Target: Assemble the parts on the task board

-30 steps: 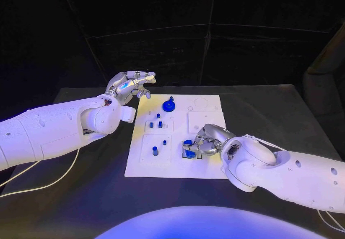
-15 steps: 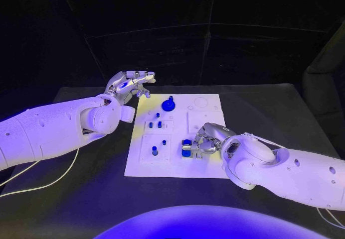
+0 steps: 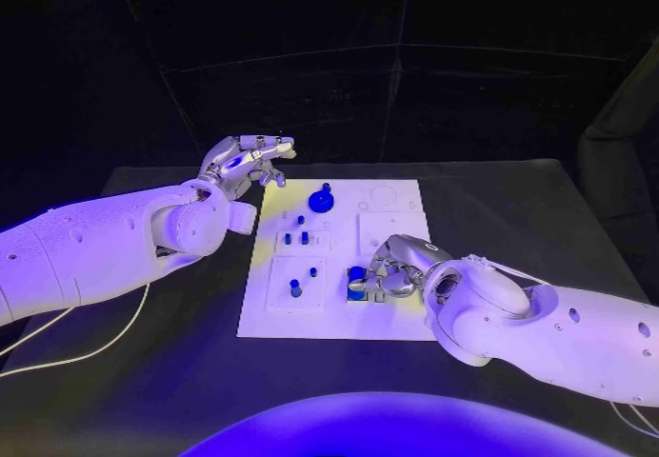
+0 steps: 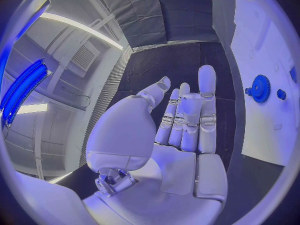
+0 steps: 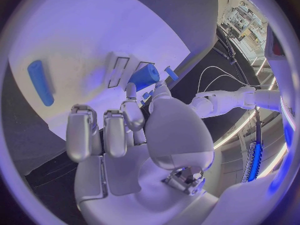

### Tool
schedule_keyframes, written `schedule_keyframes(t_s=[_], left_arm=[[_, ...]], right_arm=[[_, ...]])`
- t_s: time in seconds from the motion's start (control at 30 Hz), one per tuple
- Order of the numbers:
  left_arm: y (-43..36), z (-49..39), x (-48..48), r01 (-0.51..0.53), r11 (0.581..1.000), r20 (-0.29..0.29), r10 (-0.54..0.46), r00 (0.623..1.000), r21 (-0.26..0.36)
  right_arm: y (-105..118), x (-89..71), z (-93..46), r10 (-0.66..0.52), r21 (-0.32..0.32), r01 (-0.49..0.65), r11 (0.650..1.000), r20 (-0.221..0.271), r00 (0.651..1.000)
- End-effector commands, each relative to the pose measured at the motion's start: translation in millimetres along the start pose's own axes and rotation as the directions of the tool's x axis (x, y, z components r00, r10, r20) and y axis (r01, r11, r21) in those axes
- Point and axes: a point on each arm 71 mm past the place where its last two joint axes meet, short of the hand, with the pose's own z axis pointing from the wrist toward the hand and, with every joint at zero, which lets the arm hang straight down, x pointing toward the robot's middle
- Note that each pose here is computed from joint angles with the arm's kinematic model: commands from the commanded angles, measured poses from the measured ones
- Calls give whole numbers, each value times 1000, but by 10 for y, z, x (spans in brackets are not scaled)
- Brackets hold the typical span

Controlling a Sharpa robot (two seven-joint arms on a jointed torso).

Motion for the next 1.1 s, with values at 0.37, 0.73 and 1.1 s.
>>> schedule_keyframes(t_s=[0.37,0.73,1.1], left_arm=[[-12,4,5,7,1000,-10,-7,1000,4],[-14,-1,-7,6,1000,-8,-6,1000,4],[-14,-8,-30,4,1000,-3,-4,1000,4]], right_arm=[[-31,-32,25,-46,-11,46,999,28,999],[-17,-71,-20,-7,-57,10,998,60,998],[-48,-155,-147,88,-170,-75,983,73,993]])
